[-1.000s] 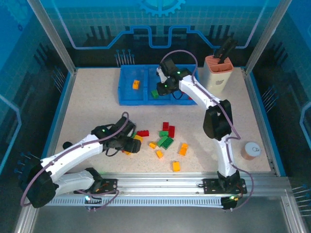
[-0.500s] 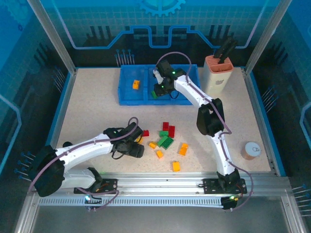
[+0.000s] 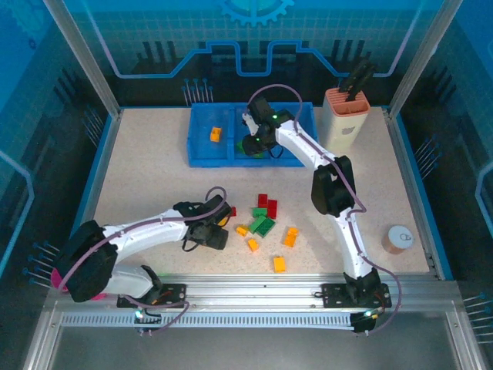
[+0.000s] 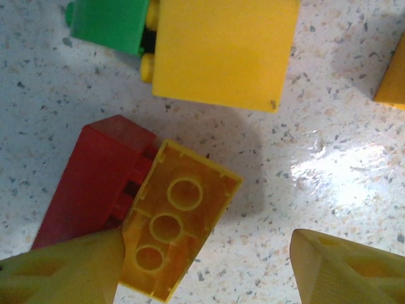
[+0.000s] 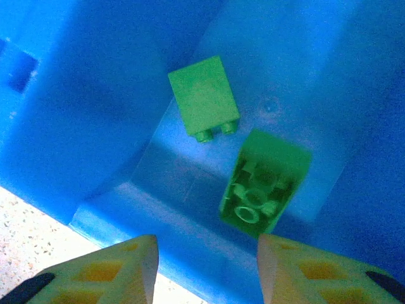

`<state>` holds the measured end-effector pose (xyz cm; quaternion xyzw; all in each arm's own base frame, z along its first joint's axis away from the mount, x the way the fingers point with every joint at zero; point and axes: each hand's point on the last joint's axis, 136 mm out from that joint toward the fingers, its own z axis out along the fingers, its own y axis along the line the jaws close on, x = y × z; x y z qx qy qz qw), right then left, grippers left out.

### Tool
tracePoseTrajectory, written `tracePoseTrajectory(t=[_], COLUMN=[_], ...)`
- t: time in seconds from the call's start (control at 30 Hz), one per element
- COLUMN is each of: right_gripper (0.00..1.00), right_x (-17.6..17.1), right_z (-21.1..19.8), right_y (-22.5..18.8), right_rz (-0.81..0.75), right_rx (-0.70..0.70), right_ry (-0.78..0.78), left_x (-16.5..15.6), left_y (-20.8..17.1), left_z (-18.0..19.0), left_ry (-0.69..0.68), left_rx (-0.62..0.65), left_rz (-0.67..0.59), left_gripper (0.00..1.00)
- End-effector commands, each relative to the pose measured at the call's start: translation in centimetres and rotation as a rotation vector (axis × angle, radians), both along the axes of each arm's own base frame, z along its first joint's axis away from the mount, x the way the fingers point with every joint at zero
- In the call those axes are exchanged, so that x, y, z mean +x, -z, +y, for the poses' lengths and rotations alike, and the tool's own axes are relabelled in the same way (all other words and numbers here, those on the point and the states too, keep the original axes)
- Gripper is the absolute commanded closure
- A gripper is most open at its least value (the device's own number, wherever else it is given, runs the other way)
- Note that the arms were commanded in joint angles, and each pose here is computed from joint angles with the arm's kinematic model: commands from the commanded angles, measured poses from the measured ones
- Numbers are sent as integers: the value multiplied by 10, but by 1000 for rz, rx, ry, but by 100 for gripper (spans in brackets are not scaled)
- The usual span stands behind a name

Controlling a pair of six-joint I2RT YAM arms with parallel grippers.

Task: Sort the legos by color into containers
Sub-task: Place the lego in the container, then pick up the lego from the middle-left of the table.

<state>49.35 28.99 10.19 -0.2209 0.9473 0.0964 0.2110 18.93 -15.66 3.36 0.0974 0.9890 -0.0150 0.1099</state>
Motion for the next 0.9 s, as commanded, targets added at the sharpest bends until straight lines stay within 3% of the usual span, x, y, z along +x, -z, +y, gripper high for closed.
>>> tracePoseTrajectory(t=[0.0, 0.37, 0.53, 0.87], right_gripper=[52, 50, 50, 49], right_x=[-6, -11, -15, -39], right_z=[2, -12, -20, -38], right_y=[-20, -51, -52, -65], right_rz=[-29, -87, -83, -78], right_rx=[8, 18, 8, -10], right_ry=[-20, 3, 17, 29], left_x=[4, 1, 3, 2], left_y=[7, 27, 33, 36], left_z=[-6, -12, -14, -11], left_ry=[4, -3, -23, -72], left_rx=[6, 25, 33, 52], left_rz=[11, 85, 97, 124], left_gripper=[29, 36, 52, 75])
